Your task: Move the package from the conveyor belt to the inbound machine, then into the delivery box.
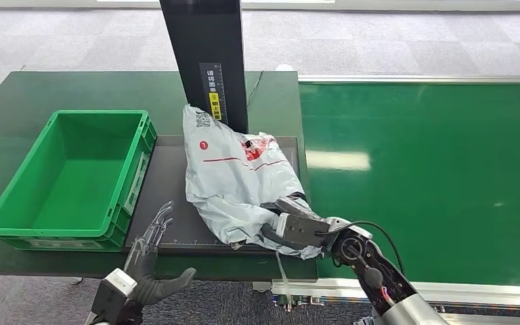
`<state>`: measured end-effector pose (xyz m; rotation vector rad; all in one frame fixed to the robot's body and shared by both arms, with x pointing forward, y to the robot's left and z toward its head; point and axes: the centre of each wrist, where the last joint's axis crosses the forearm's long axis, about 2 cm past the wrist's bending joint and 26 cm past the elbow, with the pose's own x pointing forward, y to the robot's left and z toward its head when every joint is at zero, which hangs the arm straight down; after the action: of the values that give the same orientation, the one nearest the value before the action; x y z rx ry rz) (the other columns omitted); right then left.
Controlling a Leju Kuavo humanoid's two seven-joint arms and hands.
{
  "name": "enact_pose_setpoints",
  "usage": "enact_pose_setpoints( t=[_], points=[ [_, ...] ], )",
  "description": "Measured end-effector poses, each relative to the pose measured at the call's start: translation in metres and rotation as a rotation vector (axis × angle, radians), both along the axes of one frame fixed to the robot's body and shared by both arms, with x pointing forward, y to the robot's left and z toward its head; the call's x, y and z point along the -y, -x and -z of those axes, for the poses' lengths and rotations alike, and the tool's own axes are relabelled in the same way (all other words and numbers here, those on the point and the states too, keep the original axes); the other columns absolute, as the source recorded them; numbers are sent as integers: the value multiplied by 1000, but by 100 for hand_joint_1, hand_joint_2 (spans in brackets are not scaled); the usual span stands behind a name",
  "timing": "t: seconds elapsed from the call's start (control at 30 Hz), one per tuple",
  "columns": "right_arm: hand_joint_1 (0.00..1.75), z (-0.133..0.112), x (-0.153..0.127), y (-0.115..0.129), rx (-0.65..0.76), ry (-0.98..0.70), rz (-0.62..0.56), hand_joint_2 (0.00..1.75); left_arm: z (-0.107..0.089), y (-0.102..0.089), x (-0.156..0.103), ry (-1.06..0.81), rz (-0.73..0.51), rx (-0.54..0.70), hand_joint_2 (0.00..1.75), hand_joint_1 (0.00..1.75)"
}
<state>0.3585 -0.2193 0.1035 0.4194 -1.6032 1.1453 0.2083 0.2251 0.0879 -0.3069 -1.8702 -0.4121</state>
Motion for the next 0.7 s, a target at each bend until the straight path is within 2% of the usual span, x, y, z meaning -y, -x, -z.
enact_pose_setpoints(
  t=[0.17,0.3,0.7],
  points=[
    [175,-2,-13,0,44,-58,43,175,0,1,0,3,-1,1,175,0],
    [0,-5,-19,-1,77,-80,98,175,1,1,0,3,-2,0,175,0],
    [0,-11,-17,-3,108,-155,207,175,2,2,-1,2,-5,-5,175,0]
  ],
)
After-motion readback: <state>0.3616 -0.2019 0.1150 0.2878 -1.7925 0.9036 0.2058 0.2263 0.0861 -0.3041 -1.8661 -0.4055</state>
